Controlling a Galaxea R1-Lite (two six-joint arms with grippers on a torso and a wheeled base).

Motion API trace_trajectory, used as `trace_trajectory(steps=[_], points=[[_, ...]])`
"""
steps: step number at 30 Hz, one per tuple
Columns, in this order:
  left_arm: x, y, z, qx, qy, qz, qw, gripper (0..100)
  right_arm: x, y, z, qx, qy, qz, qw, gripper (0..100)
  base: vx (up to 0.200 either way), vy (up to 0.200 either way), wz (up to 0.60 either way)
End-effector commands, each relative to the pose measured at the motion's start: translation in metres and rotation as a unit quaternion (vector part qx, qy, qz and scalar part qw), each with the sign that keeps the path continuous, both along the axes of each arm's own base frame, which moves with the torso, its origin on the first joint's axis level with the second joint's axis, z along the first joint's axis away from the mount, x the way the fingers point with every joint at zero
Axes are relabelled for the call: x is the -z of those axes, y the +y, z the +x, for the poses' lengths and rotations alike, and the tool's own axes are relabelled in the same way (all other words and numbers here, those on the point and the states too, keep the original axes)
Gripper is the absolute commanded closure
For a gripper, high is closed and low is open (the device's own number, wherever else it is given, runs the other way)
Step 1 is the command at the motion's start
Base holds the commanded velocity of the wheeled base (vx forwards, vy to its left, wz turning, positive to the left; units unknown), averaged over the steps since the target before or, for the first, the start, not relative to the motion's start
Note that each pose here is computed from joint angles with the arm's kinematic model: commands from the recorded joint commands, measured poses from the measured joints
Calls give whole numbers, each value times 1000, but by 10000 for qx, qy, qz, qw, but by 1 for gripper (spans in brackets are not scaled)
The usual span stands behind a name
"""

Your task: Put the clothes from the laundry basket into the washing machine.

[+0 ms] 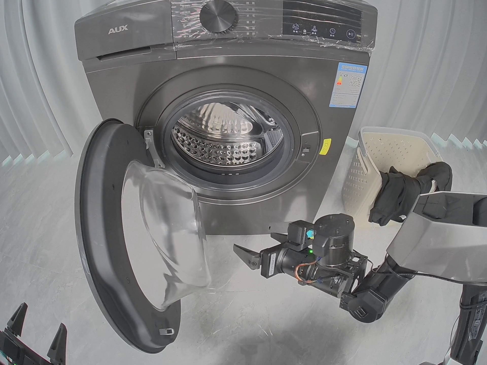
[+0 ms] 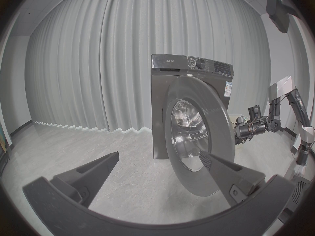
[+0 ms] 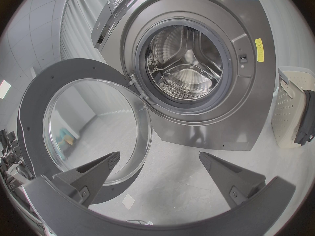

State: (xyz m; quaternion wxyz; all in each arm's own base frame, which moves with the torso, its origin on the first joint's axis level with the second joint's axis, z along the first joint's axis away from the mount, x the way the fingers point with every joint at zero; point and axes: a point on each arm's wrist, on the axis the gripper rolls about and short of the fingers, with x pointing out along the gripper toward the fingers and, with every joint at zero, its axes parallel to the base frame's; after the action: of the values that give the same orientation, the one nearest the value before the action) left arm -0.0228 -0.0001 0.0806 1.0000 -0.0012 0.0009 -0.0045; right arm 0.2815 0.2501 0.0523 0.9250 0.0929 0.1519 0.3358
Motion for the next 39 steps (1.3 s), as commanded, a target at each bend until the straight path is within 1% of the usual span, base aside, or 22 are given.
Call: trace_trajectory(steps=[1, 4, 8, 9, 11, 13, 14, 15, 16, 21, 24, 25, 28, 32, 35, 37, 39], points=[[5, 0, 0, 1, -8, -4, 10000, 0, -6, 13, 14, -18, -152, 137, 9998, 0, -200, 0, 0], [5, 0, 0, 1, -9, 4, 10000, 0, 3, 23, 22, -50, -58, 47, 10000, 0, 0, 0, 0], [5, 0, 0, 1, -9, 4, 10000, 0, 7, 44, 15, -286, -14, 16, 9996, 0, 0, 0, 0], [4, 0, 0, 1, -16, 4, 10000, 0, 8, 44, 15, -294, -8, 10, 9996, 0, 0, 0, 0], [5, 0, 0, 1, -8, -4, 10000, 0, 16, 54, 14, -379, 30, -28, 9993, 0, 0, 0, 0], [5, 0, 0, 1, -9, 4, 10000, 0, 18, 62, 13, -448, 13, -12, 9990, 0, 0, 0, 0], [5, 0, 0, 1, -9, 4, 10000, 0, 19, 62, 13, -449, 13, -23, 9990, 0, 0, 0, 0], [5, 0, 0, 1, -9, 4, 10000, 0, 19, 70, 12, -509, 12, -13, 9987, 0, 0, 0, 0], [5, 0, 0, 1, -9, 4, 10000, 0, 19, 73, 12, -534, -10, -3, 9986, 0, 0, 0, 0], [5, 0, 0, 1, -9, 4, 10000, 0, 15, 89, 9, -692, -149, 152, 9974, 0, 0, 0, 0], [4, 0, 0, 1, -16, 4, 10000, 0, 11, 94, 9, -729, -211, 230, 9969, 0, 0, 0, 0], [5, 0, 0, 1, -9, 4, 10000, 0, 7, 96, 12, -720, -254, 284, 9967, 0, 0, 0, 0], [5, 0, 0, 1, -9, 4, 10000, 0, 2, 98, 18, -680, -282, 322, 9968, 0, 0, 0, 0], [5, 0, 0, 1, -9, 4, 10000, 0, 5, 104, 26, -659, -153, 234, 9974, 0, 0, 0, 0], [5, 0, 0, 1, -9, 4, 10000, 0, 7, 110, 30, -659, -132, 211, 9975, 0, 0, 0, 0], [5, 0, 0, 1, -9, 4, 10000, 0, 9, 118, 31, -705, -99, 179, 9973, 0, 0, 0, 0], [5, 0, 0, 1, -9, 4, 10000, 0, 11, 121, 33, -705, -73, 150, 9974, 0, 0, 0, 0]])
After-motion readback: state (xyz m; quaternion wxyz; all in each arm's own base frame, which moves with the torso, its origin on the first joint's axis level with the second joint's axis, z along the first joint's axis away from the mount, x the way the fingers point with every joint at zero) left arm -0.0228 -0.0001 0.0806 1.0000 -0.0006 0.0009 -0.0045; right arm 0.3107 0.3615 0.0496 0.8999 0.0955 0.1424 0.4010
